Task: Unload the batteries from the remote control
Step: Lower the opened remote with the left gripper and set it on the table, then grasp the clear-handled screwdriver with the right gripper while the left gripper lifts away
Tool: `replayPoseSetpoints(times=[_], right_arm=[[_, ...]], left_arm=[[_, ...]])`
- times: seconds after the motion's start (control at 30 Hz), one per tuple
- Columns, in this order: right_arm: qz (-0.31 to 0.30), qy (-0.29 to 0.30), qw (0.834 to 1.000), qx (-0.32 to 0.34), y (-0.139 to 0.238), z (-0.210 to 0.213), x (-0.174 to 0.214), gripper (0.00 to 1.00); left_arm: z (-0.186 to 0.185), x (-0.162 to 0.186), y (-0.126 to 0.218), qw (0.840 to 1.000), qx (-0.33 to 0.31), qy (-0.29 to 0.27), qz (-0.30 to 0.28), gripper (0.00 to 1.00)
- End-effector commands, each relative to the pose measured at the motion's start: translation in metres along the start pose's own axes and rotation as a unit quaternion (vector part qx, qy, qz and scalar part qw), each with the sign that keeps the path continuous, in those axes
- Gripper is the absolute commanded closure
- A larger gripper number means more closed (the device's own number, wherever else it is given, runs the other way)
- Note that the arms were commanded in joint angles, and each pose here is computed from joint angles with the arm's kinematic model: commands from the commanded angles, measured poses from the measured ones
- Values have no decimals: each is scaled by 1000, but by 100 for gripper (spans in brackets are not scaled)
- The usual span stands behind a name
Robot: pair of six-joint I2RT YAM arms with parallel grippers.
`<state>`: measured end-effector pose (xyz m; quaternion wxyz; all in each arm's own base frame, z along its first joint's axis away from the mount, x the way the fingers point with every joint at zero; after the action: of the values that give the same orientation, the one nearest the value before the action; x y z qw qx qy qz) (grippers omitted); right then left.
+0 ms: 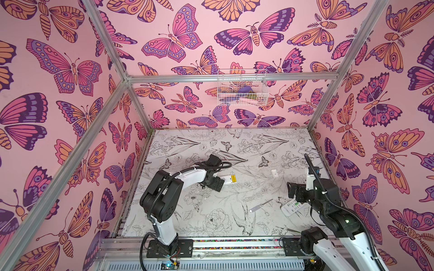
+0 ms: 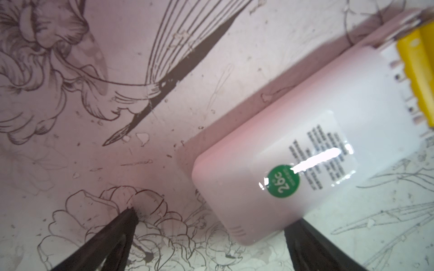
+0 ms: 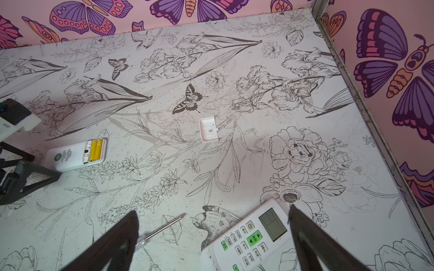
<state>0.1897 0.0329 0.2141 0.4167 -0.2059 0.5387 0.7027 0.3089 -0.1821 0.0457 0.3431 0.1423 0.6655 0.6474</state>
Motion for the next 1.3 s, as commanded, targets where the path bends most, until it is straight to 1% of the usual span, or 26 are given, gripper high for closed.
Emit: replayPoseSetpoints(times=[0.0,0.37,0.43,0.6,0.7,0.8,0.87,0.97,1.03,1.13,1.2,1.27], right_arm=[[-5,3,1000,3,1,0,-2,0],[-3,4,1000,3,1,1,-2,0],[-5,3,1000,3,1,1,-2,0],[-1,6,1000,1,0,2,-1,0],[0,6,1000,2,0,2,-1,1],[3,9,1000,0,-1,4,0,2],[13,13,1000,-3,-3,7,0,4],[44,20,999,-16,-5,16,2,9],[62,-9,998,-7,-7,18,1,10],[86,-59,995,5,-14,22,6,16],[97,-79,992,25,-14,24,10,18],[105,-83,990,42,-12,27,17,20]], left_arm=[[4,8,2,1000,-16,-10,15,0],[8,9,3,1000,-14,7,9,0],[9,8,5,1000,-16,6,4,6],[12,7,13,1000,-16,13,-6,7],[8,6,19,1000,-4,13,-18,7],[6,3,33,999,4,16,-38,5],[4,1,41,998,11,18,-54,5],[0,-2,57,996,27,12,-85,5],[-2,-3,70,993,36,7,-108,4],[-4,-3,82,989,48,-4,-141,4],[3,0,89,987,47,6,-156,4],[11,3,99,984,44,22,-171,4]])
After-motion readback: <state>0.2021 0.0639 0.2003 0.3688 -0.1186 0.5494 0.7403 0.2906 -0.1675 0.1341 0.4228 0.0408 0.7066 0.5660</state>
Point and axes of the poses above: each gripper's point midway between its finger pads, its own y axis back along the fingers, its own z axis along the line the jaws close on, x = y × z, the point moved 3 cm from there along y, back along the fingers, and after that the axes turned 15 degrees about -y, right-handed, at the moved point
